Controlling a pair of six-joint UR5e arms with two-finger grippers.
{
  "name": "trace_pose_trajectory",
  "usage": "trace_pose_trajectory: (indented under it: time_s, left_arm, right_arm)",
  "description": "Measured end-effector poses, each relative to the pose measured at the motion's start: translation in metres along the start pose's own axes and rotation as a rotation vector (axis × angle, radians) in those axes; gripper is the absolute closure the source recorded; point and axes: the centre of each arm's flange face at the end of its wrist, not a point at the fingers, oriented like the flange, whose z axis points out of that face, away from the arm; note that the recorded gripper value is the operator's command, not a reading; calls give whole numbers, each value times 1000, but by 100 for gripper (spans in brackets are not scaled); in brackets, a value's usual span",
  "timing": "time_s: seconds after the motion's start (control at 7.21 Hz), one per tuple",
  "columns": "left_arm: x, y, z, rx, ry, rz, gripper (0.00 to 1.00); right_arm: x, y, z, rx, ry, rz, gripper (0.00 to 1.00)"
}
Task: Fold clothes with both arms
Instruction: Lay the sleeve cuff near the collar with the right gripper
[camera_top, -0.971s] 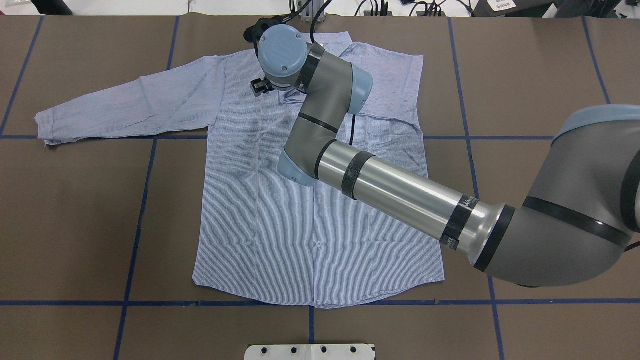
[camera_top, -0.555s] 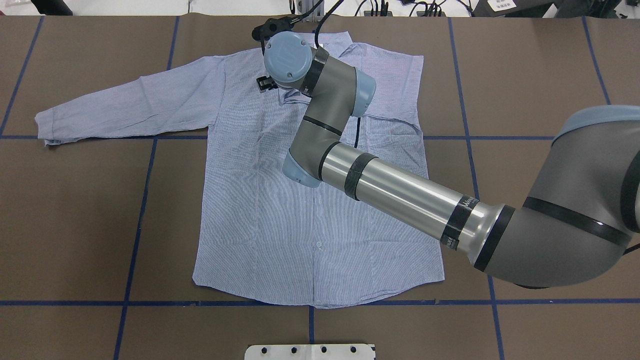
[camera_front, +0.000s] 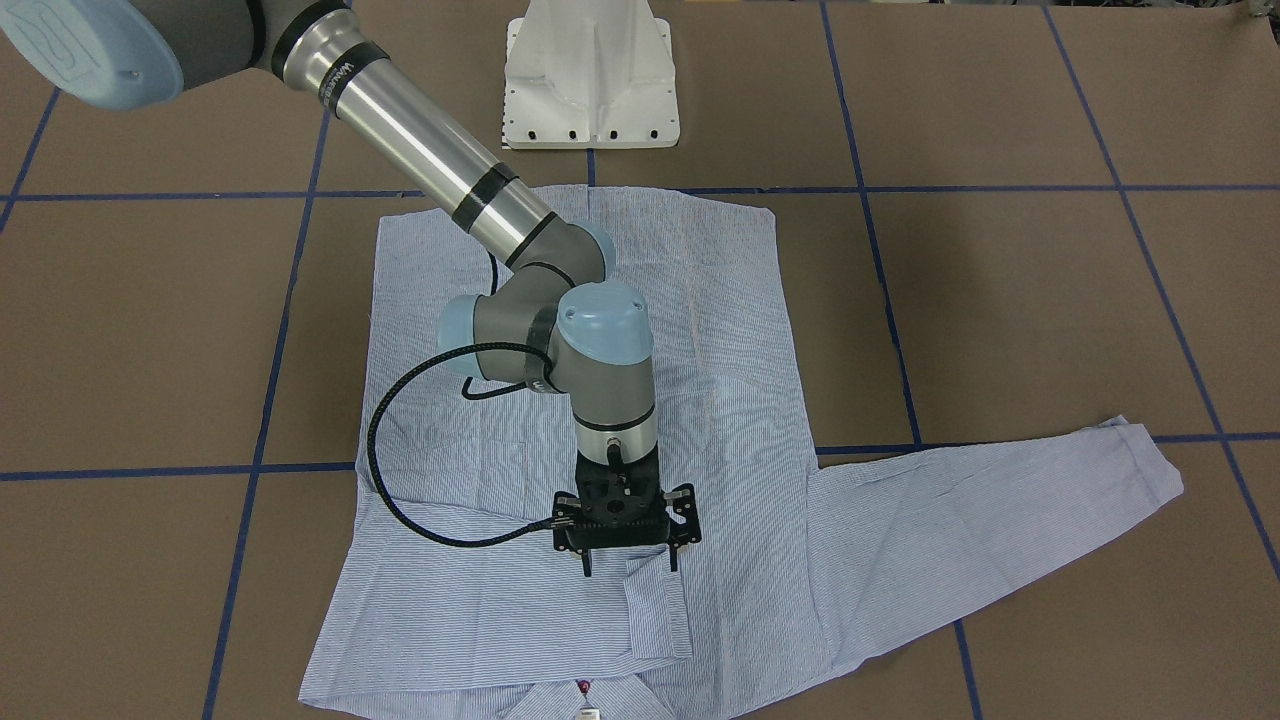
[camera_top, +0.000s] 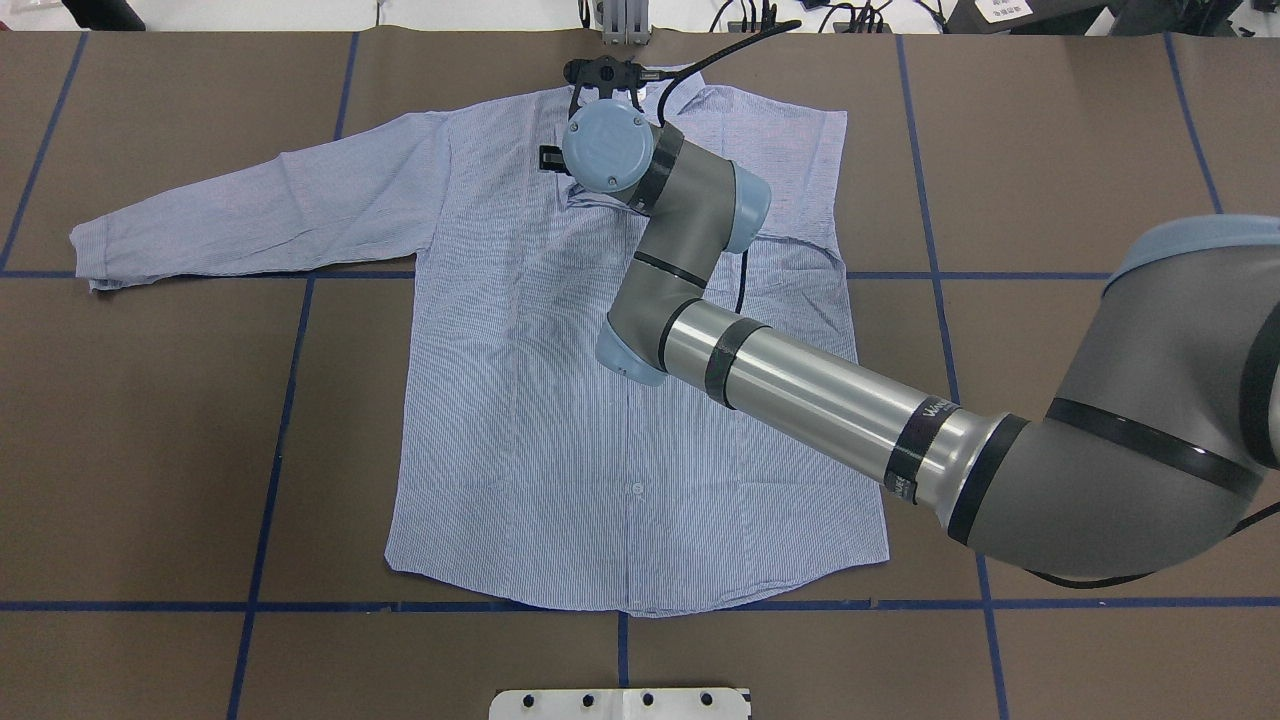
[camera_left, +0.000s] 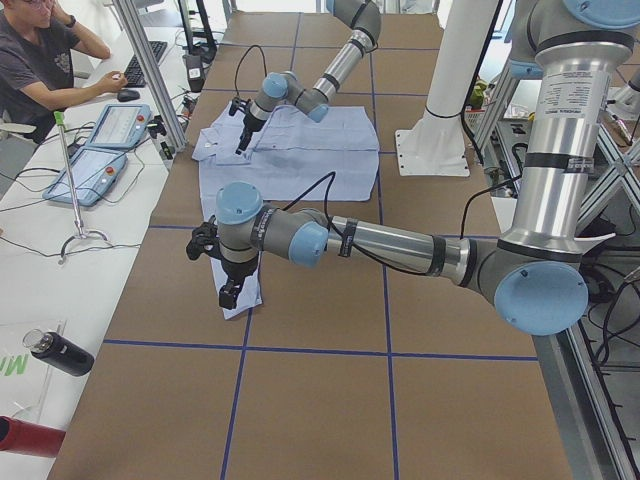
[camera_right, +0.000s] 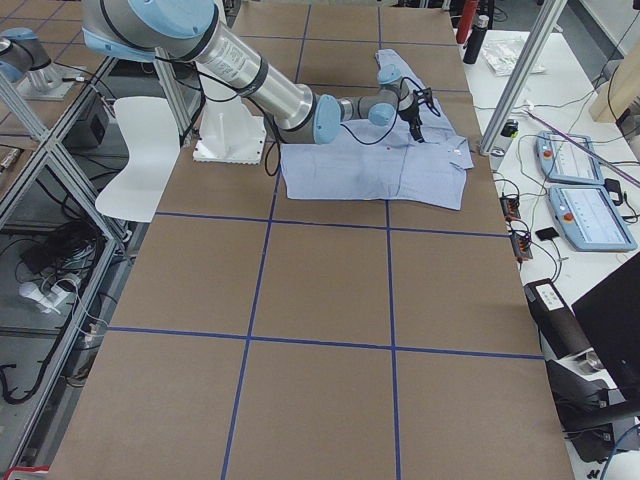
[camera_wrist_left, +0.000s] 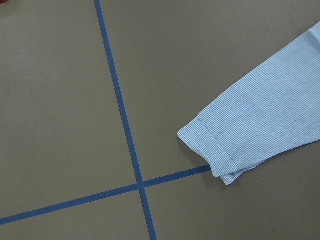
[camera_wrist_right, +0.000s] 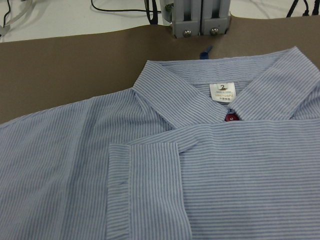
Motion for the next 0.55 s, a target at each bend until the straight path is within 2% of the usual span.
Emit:
trace_pose_trajectory:
  time_s: [0.14, 0.42, 0.55]
  left_arm:
    - [0, 0, 0, 0, -1, 0, 1]
    - [0, 0, 0, 0, -1, 0, 1]
    - [0, 0, 0, 0, -1, 0, 1]
  right_arm:
    - [0, 3, 2, -8, 2, 4, 21]
    - [0, 5, 3, -14, 2, 5, 67]
    - [-1, 5, 3, -16, 0, 5, 75]
